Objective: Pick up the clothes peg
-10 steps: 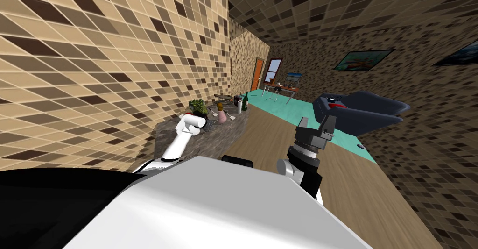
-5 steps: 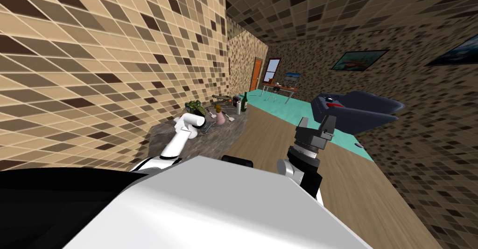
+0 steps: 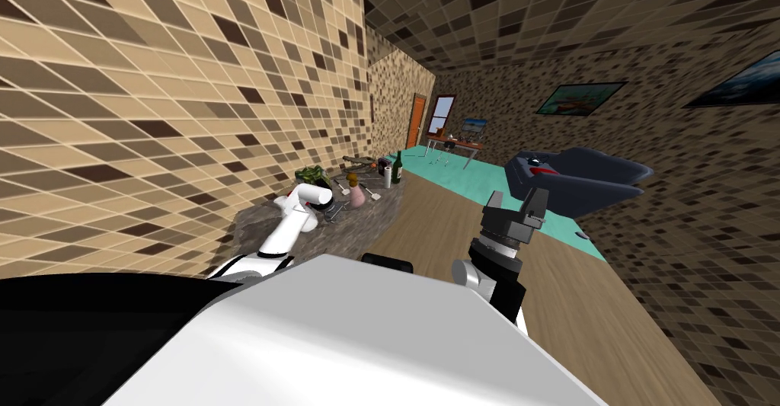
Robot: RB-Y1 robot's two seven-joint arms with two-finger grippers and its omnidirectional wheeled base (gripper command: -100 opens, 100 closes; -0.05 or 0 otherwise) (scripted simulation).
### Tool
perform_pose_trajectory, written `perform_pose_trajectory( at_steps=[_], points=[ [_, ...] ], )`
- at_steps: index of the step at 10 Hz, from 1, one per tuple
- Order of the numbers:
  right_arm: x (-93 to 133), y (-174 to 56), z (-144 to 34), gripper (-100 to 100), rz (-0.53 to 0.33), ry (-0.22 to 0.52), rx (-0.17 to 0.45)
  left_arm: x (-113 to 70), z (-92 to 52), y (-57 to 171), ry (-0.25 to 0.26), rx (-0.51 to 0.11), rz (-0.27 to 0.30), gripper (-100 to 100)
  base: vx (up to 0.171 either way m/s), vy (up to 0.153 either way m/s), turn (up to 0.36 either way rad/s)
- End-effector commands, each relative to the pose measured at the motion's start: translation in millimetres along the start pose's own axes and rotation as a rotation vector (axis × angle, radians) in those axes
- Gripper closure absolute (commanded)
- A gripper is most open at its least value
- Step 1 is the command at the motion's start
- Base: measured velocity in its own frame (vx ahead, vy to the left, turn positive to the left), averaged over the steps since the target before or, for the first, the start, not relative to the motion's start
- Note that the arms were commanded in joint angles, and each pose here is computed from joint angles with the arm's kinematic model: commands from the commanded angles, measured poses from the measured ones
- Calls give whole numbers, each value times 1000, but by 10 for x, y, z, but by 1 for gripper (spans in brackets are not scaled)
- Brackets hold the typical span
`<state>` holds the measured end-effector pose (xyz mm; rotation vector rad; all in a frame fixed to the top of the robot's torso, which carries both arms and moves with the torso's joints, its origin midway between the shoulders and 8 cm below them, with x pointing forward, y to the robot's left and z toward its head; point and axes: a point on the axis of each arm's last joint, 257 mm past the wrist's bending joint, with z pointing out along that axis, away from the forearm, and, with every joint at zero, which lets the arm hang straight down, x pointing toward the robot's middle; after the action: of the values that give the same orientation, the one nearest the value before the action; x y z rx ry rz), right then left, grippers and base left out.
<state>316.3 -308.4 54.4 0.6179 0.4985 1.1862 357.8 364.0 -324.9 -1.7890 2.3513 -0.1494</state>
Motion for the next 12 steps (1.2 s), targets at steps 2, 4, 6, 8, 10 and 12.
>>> perform_pose_trajectory(
  at_steps=[2,4,6,8,10,12],
  points=[
    [0,0,0,0,0,0,0,0,-9,165,21,-65,-5,-100,56,4,-22],
    [0,0,0,0,0,0,0,3,-25,316,39,-124,-8,-100,54,4,-35],
    [0,0,0,0,0,0,0,14,-24,338,40,-127,-8,-100,34,8,-14],
    [0,0,0,0,0,0,0,7,52,335,41,-132,-18,-100,-10,6,-26],
    [0,0,1,0,0,0,0,-6,157,318,39,-132,-30,-100,-44,22,-76],
    [0,0,0,0,0,0,0,-16,236,308,37,-132,-38,-100,-40,13,-52]
  ],
)
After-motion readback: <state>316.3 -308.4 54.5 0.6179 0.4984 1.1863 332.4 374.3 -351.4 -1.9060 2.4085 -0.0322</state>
